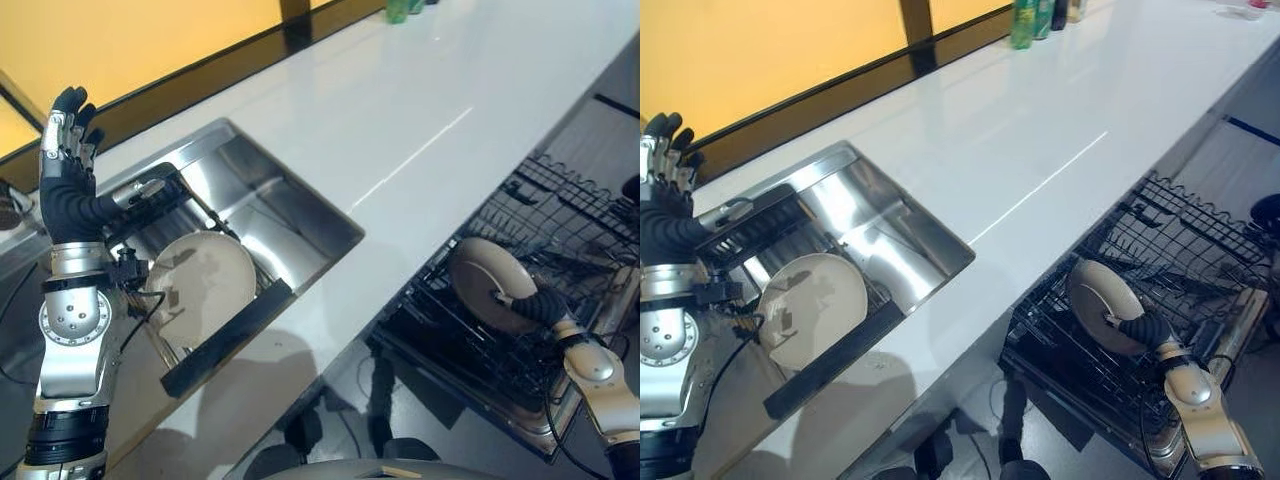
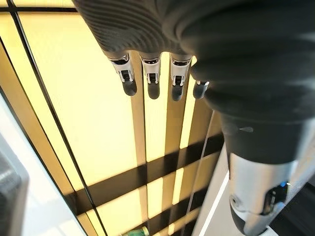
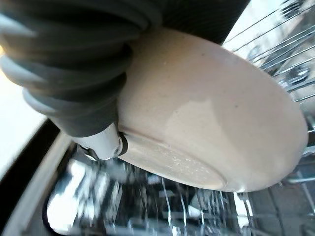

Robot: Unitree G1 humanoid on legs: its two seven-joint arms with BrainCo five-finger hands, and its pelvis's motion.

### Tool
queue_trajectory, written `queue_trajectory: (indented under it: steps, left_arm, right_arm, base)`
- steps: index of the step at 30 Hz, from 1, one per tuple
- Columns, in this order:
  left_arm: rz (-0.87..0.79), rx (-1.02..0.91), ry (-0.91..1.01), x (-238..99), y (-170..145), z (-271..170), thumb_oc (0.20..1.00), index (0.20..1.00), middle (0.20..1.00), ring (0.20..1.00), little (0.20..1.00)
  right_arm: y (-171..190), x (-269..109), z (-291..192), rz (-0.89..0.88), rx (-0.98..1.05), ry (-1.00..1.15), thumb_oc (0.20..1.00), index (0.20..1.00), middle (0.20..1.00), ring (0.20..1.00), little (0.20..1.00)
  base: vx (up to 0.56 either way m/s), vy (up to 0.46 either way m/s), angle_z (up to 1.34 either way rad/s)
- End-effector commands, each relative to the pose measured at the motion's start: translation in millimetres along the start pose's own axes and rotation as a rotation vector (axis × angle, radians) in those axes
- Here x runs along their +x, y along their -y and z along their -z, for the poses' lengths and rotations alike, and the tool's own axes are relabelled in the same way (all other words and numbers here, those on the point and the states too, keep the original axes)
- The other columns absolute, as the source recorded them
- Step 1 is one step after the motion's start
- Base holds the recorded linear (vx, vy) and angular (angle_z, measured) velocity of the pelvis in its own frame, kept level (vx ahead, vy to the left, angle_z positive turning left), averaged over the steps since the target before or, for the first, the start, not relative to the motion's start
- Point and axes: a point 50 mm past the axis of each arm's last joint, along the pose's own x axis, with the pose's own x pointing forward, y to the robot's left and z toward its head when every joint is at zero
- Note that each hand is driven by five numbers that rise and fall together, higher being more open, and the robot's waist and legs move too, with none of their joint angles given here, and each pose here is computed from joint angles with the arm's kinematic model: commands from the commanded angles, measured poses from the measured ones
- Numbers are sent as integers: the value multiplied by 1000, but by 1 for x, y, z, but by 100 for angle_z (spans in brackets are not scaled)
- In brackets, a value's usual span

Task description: Pick up plates and place into dishwasher.

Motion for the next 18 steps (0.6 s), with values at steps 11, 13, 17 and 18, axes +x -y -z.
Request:
queue_trajectory:
  steps: [11,13,17,18]
  left_arm:
    - [4,64,118,31,1,-14,1000,1000,1000,1000,1000]
    - [1,64,139,35,2,-17,1000,1000,1000,1000,1000]
    - [-5,56,184,43,8,-23,1000,1000,1000,1000,1000]
    - [-5,56,190,45,9,-24,1000,1000,1000,1000,1000]
  right_arm:
    - [27,16,-6,-87,-193,-33,200,200,200,200,200]
    - [23,19,-6,-110,-184,-43,200,200,200,200,200]
    - [9,27,1,-193,-144,-79,200,200,200,200,200]
    - [7,28,3,-203,-139,-90,200,200,200,200,200]
  base:
    - [-65,-69,5]
    - [-137,-28,1]
    - [-123,-13,-1]
    - [-126,-25,1]
